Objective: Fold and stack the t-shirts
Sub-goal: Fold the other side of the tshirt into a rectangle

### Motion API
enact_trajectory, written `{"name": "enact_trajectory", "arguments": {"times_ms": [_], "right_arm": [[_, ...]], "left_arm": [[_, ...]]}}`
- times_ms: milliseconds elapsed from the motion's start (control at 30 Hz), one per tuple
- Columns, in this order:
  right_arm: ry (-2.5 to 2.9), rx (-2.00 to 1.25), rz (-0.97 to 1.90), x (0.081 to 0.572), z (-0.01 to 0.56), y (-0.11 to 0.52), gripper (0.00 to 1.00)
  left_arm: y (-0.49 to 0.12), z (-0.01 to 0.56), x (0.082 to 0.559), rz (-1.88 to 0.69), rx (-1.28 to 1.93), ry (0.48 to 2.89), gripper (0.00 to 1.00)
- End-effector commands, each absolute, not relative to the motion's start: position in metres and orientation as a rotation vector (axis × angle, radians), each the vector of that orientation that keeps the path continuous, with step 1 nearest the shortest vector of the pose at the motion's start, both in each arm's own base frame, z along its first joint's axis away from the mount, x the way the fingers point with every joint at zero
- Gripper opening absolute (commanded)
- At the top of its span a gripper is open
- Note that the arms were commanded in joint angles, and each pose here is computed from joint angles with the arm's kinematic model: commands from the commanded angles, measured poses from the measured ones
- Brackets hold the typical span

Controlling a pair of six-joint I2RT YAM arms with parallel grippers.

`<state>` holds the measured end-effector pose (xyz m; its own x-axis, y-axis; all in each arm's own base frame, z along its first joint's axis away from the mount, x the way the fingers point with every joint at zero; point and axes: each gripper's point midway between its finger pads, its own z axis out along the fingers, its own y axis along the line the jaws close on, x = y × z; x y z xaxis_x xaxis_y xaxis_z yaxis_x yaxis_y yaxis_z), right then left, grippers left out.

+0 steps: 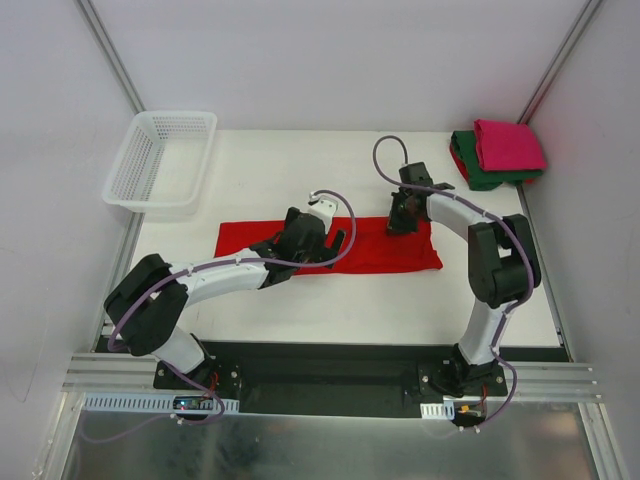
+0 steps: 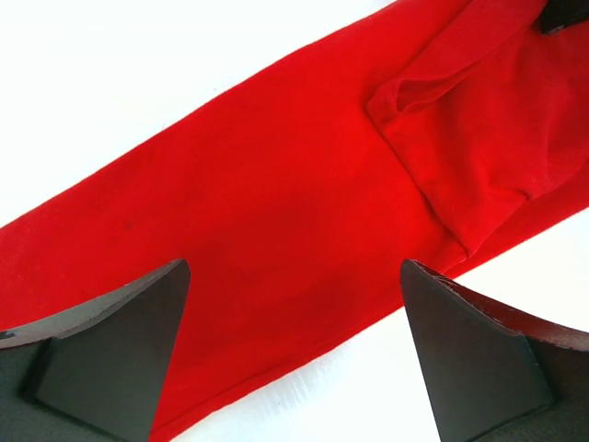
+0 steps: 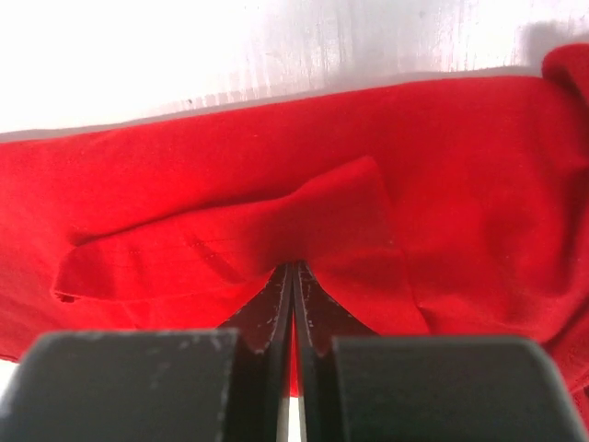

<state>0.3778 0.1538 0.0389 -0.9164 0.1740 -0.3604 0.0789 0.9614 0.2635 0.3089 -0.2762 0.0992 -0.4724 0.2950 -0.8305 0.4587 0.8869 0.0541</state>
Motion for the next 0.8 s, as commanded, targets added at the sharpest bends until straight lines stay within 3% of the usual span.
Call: {"name": "enact_trajectory", "arguments": {"times_ms": [0, 767], "right_arm": [[2.678, 0.174, 0.361, 0.394, 0.052, 0.159, 0.01], [2.625, 0.153, 0.395, 0.441, 0.064, 0.176, 0.01]], "left_arm": [[-0.273, 0.112, 0.309, -0.237, 0.499, 2.076, 0.99], [-0.261, 0.106, 0.305, -0.207, 0.474, 2.092, 0.99]]}}
